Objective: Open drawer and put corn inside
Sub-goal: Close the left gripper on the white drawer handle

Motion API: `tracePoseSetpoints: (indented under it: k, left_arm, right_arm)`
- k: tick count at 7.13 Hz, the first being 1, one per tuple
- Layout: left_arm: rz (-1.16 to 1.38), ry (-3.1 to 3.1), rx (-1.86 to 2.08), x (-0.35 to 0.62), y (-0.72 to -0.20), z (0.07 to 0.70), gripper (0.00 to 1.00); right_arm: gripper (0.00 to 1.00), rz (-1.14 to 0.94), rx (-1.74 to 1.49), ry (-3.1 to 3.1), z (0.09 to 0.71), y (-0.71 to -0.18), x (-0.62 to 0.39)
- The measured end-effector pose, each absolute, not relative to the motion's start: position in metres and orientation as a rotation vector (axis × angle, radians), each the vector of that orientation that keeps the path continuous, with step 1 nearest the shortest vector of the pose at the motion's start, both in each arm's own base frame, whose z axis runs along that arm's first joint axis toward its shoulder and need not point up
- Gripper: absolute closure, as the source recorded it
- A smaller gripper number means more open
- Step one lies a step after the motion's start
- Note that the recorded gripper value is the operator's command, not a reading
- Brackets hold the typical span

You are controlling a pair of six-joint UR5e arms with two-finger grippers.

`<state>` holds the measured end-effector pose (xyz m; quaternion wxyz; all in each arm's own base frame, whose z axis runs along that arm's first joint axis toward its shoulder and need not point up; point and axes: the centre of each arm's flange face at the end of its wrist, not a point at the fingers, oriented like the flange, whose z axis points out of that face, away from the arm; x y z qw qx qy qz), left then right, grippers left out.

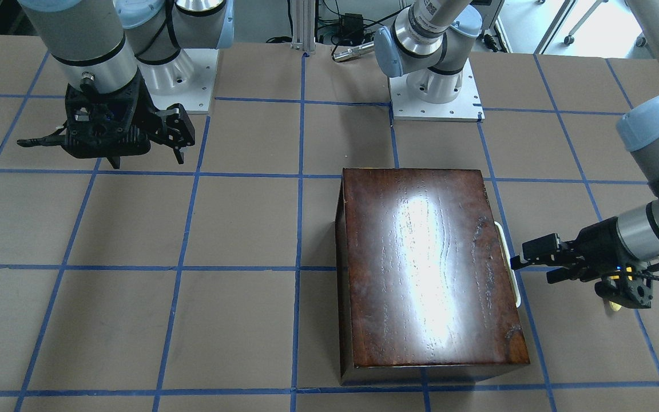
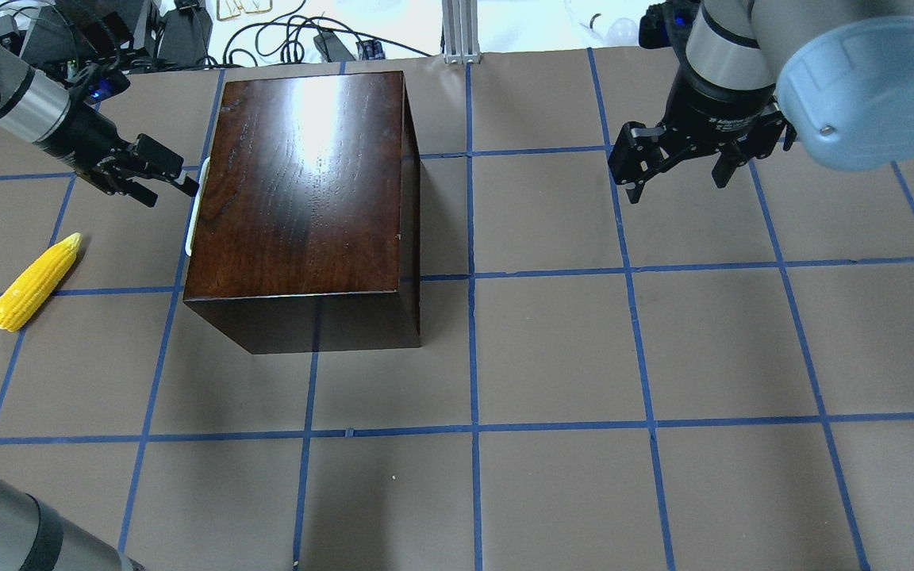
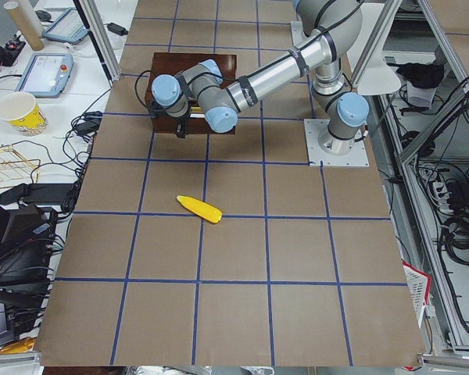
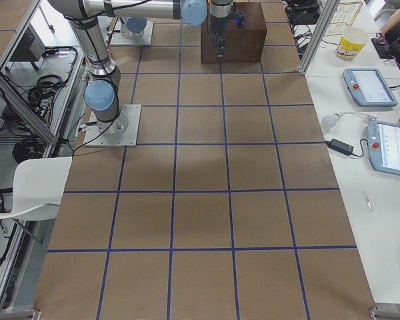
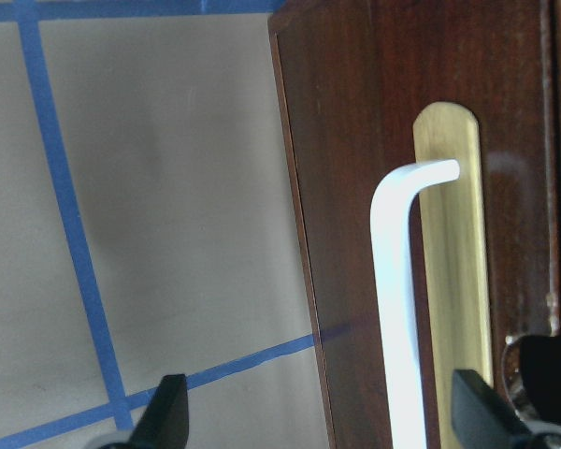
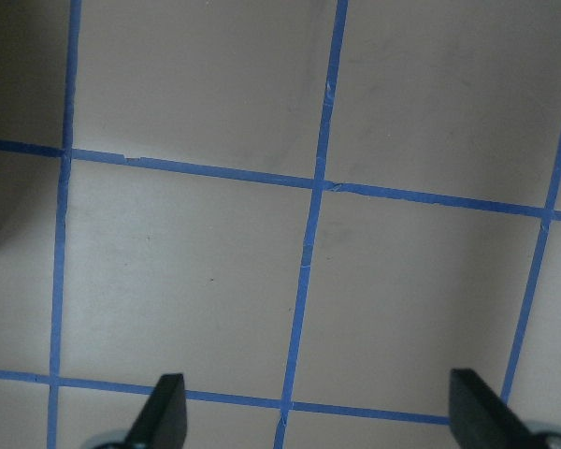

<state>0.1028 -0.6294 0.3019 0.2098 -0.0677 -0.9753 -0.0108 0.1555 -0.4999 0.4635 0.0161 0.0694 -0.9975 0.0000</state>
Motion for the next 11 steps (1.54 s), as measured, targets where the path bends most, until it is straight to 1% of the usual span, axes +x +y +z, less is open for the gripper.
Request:
tracePoseSetpoints:
  k: [11]
  left_arm:
    - [-0.031, -2.680, -0.186, 0.101, -0.640, 0.277, 0.00]
  right_arm:
    - [0.00, 0.000, 0.218, -3.102, 0.463, -0.500, 0.156]
